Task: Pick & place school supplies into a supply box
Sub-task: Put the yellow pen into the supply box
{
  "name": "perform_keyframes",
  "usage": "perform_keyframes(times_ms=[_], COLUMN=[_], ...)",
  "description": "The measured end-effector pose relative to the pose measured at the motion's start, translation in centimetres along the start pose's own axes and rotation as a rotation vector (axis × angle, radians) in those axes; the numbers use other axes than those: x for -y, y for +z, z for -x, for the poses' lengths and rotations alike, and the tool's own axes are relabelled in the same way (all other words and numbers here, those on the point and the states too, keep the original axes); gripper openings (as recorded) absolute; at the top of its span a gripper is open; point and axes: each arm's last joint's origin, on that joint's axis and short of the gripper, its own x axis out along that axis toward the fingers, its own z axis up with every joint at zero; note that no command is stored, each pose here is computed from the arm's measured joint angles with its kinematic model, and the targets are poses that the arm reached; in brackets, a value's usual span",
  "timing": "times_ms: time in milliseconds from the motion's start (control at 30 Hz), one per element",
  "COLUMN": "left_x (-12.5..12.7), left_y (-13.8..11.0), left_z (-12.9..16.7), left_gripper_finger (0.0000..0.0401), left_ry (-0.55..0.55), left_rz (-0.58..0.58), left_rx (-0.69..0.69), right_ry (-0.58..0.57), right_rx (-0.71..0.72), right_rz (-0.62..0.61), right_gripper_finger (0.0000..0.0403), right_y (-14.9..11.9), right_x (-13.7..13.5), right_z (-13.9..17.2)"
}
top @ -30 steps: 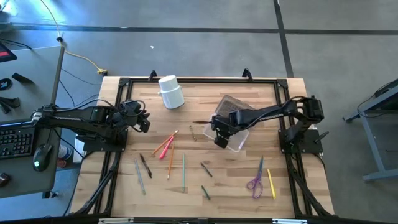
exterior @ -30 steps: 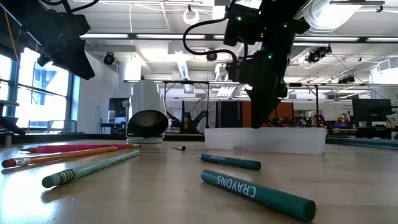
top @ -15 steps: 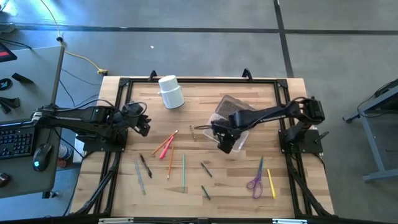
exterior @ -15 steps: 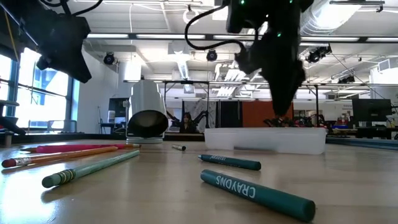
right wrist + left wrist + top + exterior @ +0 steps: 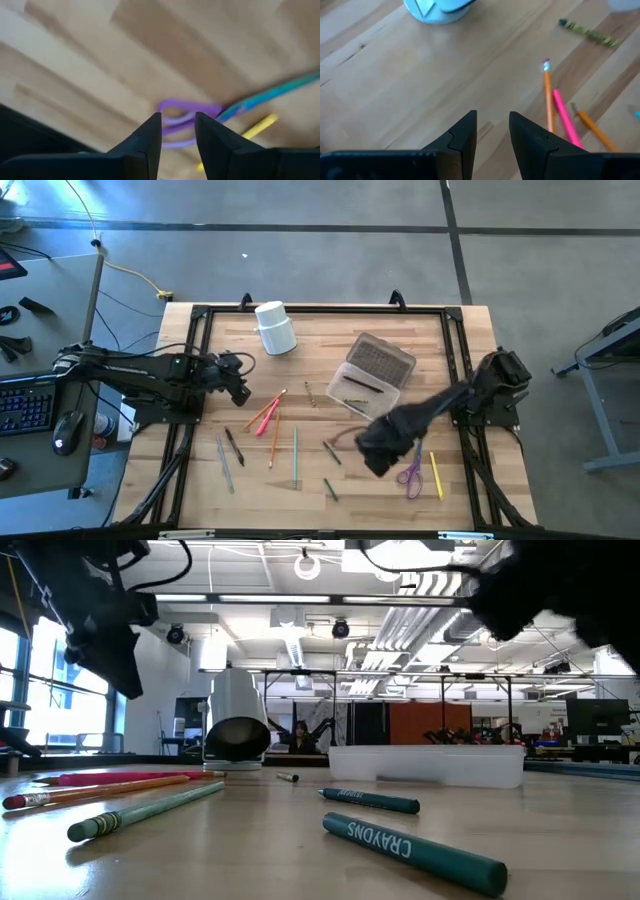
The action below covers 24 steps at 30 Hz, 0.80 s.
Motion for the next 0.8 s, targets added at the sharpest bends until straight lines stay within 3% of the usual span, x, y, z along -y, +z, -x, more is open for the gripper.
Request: perform_keyframes(times_ms=[167,433,800], left_x=[0.4,1.1,1.3], left_y=[0.0,0.5,0.9], left_z=[-0.6,-1.1,-1.1], left_gripper_finger=[0.0150,0.0150,0.0150], left_ry=[0.026,0.006,-0.014], left_rz=[-0.014,0.003,0.023], left_rx=[-0.021,0.026,0.068], right_ry=[-0.014,-0.153,-0.310], right_rx=[-0.010,-0.008,0.029], right_rz=[-0.111,-0.253,-0.296], right_gripper_finger=[0.0102,0.0101,0.0099], right_y=[-3.2,-7.0,-9.3], right_x=[-0.6,0.3,2.4], right_z=[-0.9,-1.8,-3.7])
